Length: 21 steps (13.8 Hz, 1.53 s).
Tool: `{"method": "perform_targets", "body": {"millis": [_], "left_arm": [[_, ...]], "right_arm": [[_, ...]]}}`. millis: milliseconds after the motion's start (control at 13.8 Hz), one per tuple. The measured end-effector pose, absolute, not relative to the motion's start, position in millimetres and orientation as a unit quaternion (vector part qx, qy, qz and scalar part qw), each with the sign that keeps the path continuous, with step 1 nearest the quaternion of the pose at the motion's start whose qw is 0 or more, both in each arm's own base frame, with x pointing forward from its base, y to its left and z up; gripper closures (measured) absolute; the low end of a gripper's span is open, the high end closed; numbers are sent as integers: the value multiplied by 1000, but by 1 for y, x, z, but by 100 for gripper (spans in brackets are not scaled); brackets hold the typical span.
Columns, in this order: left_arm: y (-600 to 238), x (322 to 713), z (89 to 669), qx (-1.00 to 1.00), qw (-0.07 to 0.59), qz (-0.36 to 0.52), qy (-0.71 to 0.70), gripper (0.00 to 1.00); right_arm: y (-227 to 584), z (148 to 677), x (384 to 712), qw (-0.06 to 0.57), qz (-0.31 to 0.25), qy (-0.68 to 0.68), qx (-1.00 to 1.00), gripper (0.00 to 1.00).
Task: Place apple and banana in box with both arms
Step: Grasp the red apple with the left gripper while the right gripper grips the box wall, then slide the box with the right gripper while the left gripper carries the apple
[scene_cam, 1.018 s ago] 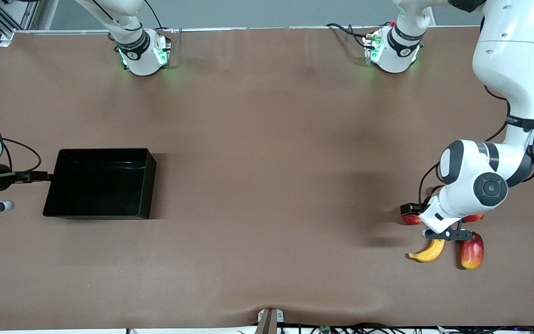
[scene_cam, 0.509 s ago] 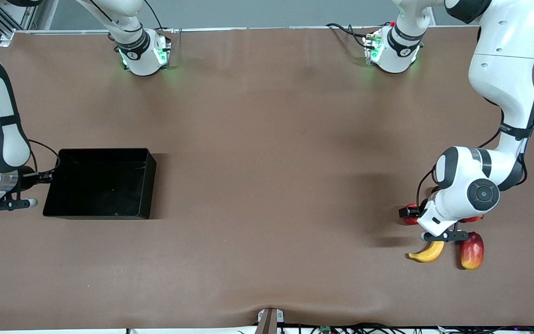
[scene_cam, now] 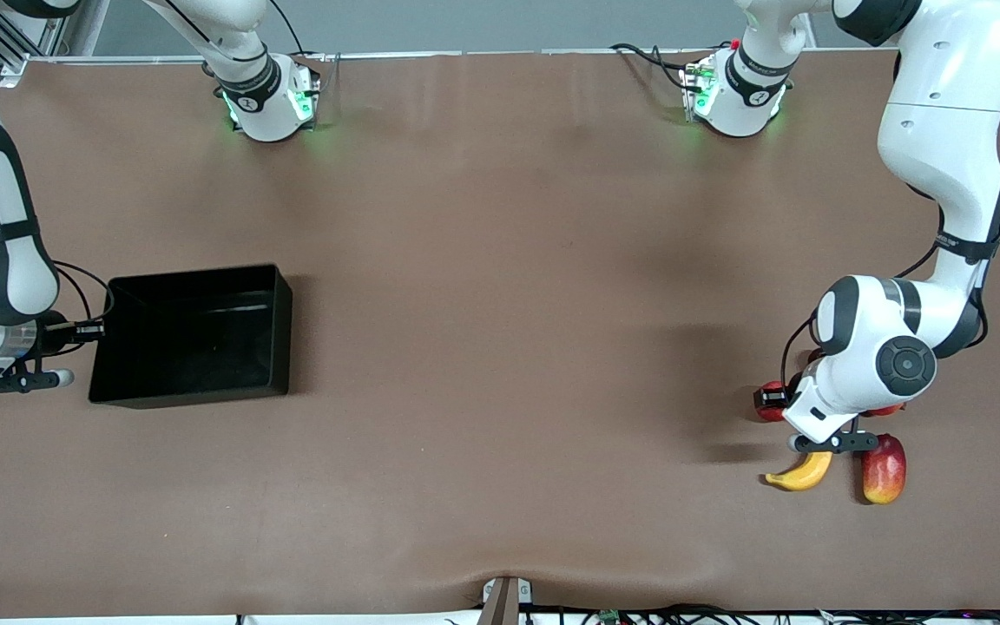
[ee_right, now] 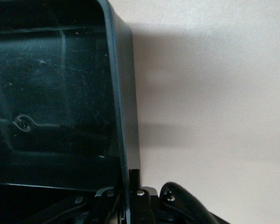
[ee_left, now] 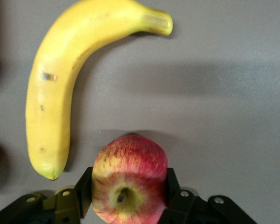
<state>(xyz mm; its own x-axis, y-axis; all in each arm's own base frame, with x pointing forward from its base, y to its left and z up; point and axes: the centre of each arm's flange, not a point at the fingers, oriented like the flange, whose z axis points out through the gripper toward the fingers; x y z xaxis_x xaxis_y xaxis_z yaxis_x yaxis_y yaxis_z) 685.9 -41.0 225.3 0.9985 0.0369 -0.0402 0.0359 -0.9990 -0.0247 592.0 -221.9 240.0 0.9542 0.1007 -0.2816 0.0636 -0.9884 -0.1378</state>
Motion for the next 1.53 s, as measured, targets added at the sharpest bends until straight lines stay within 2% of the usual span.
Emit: {"method": "perform_targets", "body": {"millis": [218, 655, 1091, 1527], "left_arm": [[-44, 688, 274, -1000, 18, 15, -16, 37], [-69, 671, 372, -1000, 25, 10, 1, 37], [-90, 651, 425, -999, 30, 16, 17, 37], [-127, 636, 450, -999, 25, 11, 32, 37]], "right_arm": [[-217, 256, 597, 71, 160, -46, -983, 94], [-160, 328, 626, 101, 196, -54, -974, 94], [-10, 366, 640, 126, 211, -36, -969, 94], [154, 373, 629, 137, 222, -17, -965, 94]]}}
